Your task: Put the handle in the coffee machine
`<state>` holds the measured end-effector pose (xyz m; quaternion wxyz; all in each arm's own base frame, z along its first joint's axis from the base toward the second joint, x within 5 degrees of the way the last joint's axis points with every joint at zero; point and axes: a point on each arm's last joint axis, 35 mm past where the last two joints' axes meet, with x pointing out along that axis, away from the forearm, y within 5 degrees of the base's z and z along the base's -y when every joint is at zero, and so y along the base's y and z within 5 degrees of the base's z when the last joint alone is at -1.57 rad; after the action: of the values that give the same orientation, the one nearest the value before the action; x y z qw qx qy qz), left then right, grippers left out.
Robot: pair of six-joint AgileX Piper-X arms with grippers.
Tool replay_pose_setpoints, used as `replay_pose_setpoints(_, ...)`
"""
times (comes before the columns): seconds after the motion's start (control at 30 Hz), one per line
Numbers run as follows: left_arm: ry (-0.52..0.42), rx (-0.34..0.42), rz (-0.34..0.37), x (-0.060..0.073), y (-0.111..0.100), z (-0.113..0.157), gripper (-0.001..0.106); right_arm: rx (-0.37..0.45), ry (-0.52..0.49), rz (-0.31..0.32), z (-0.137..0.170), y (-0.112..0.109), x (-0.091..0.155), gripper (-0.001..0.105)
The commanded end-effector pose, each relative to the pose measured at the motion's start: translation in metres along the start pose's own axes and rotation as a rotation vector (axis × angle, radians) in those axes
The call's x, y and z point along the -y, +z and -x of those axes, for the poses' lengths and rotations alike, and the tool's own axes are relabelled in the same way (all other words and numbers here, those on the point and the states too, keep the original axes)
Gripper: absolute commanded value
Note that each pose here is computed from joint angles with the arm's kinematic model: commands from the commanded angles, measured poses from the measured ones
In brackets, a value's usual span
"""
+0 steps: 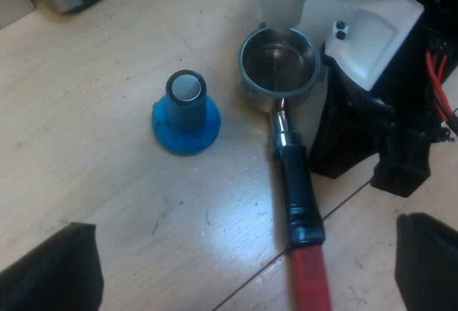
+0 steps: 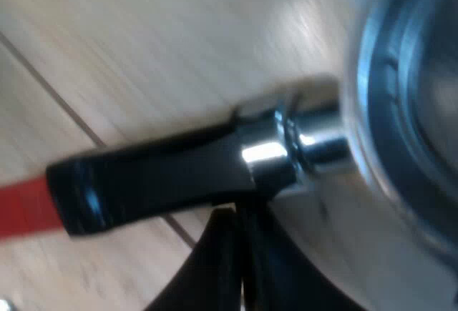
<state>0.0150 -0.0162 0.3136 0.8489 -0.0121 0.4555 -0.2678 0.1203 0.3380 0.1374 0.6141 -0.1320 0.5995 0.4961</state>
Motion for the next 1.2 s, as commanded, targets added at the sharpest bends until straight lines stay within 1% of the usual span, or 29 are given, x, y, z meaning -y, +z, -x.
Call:
replay_pose_setpoints(0.03, 0.002, -0.002, 0.006, 0.0, 0.0, 0.001, 0.085, 0.047, 0.016, -0.008, -0.003, 0.008, -0.001, 0.0)
replay_pose_setpoints(0.13, 0.002, -0.002, 0.006, 0.0, 0.0, 0.001, 0.085, 0.078, -0.014, -0.034, -0.006, 0.011, 0.001, 0.0)
replay_pose_setpoints(0.2, 0.002, -0.002, 0.006, 0.0, 0.0, 0.001, 0.085, 0.093, -0.035, -0.037, -0.006, 0.012, 0.001, 0.0)
replay_pose_setpoints(0.23, 0.002, -0.002, 0.006, 0.0, 0.0, 0.001, 0.085, 0.123, -0.06, -0.043, -0.007, 0.014, 0.002, 0.0)
replay_pose_setpoints(0.43, 0.002, -0.002, 0.002, 0.0, 0.0, 0.001, 0.085, 0.192, -0.043, -0.022, -0.006, 0.022, -0.001, 0.0)
replay_pose_setpoints(0.5, 0.002, -0.002, 0.001, 0.0, 0.0, 0.001, 0.085, 0.19, -0.041, -0.025, -0.006, 0.022, -0.001, 0.0)
replay_pose_setpoints(0.6, 0.002, -0.002, -0.011, 0.0, 0.0, 0.001, 0.085, 0.152, -0.024, -0.038, -0.004, 0.018, -0.001, 0.0)
replay_pose_setpoints(0.67, 0.002, 0.001, -0.023, 0.0, 0.0, 0.001, 0.085, 0.131, -0.031, -0.046, 0.0, 0.015, -0.002, 0.0)
replay_pose_setpoints(0.77, 0.002, 0.001, -0.03, 0.0, 0.0, 0.001, 0.085, 0.117, -0.046, -0.041, 0.011, 0.012, -0.005, 0.0)
replay_pose_setpoints(0.93, 0.002, 0.001, -0.051, 0.0, 0.0, 0.001, 0.085, 0.143, -0.037, -0.026, 0.042, 0.01, -0.017, 0.0)
replay_pose_setpoints(1.0, 0.002, 0.001, -0.054, 0.0, 0.0, 0.001, 0.085, 0.155, -0.053, -0.025, 0.051, 0.009, -0.02, 0.0)
replay_pose_setpoints(1.1, 0.002, 0.002, -0.082, 0.0, 0.0, 0.001, 0.085, 0.169, -0.113, -0.011, 0.069, 0.004, -0.023, 0.0)
replay_pose_setpoints(1.17, -0.002, 0.009, -0.088, 0.001, 0.001, 0.001, 0.085, 0.176, -0.142, 0.003, 0.078, 0.001, -0.024, 0.0)
replay_pose_setpoints(1.2, -0.012, 0.016, -0.09, 0.001, 0.002, 0.001, 0.085, 0.174, -0.167, 0.023, 0.085, -0.002, -0.025, 0.0)
